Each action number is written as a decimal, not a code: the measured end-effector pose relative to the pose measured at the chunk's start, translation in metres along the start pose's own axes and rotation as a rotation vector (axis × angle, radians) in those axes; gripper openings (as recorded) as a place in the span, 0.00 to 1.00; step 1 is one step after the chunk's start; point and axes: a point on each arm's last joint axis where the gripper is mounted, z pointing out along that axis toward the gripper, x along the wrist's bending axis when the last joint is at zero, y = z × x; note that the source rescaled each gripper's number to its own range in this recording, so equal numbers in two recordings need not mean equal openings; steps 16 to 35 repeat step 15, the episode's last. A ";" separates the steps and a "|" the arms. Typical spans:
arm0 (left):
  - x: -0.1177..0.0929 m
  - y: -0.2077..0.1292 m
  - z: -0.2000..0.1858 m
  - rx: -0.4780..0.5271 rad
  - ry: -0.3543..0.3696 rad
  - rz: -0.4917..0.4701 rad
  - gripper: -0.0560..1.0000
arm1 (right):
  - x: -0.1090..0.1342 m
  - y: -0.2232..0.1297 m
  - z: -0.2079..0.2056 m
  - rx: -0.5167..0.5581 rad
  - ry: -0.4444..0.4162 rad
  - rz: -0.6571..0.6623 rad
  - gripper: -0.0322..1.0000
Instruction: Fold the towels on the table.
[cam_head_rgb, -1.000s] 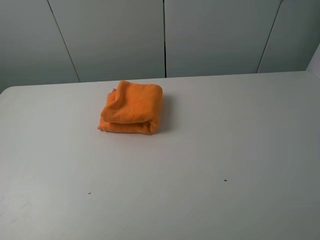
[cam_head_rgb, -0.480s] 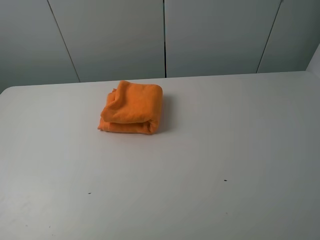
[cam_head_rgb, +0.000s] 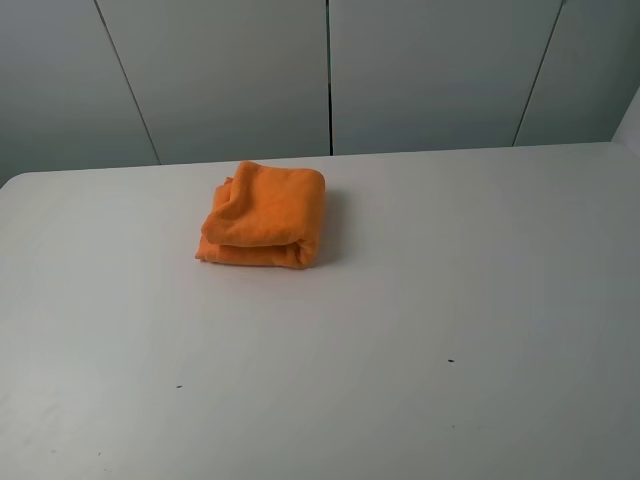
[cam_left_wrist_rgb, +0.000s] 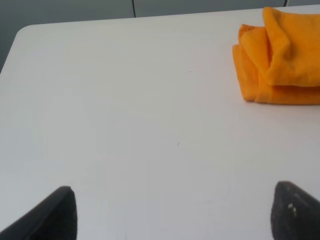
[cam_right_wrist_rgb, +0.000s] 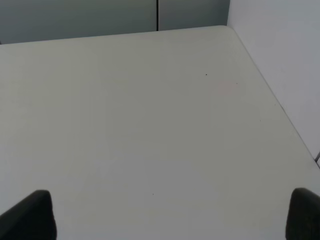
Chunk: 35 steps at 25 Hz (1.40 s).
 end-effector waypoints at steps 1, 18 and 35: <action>0.000 0.000 0.000 0.000 0.000 0.000 0.99 | 0.000 0.000 0.000 0.000 0.014 -0.008 1.00; 0.000 0.000 0.000 0.000 0.000 0.000 0.99 | -0.001 0.000 0.000 -0.003 0.082 -0.044 1.00; 0.000 0.000 0.000 0.000 0.000 0.000 0.99 | -0.001 0.000 0.000 -0.003 0.082 -0.044 1.00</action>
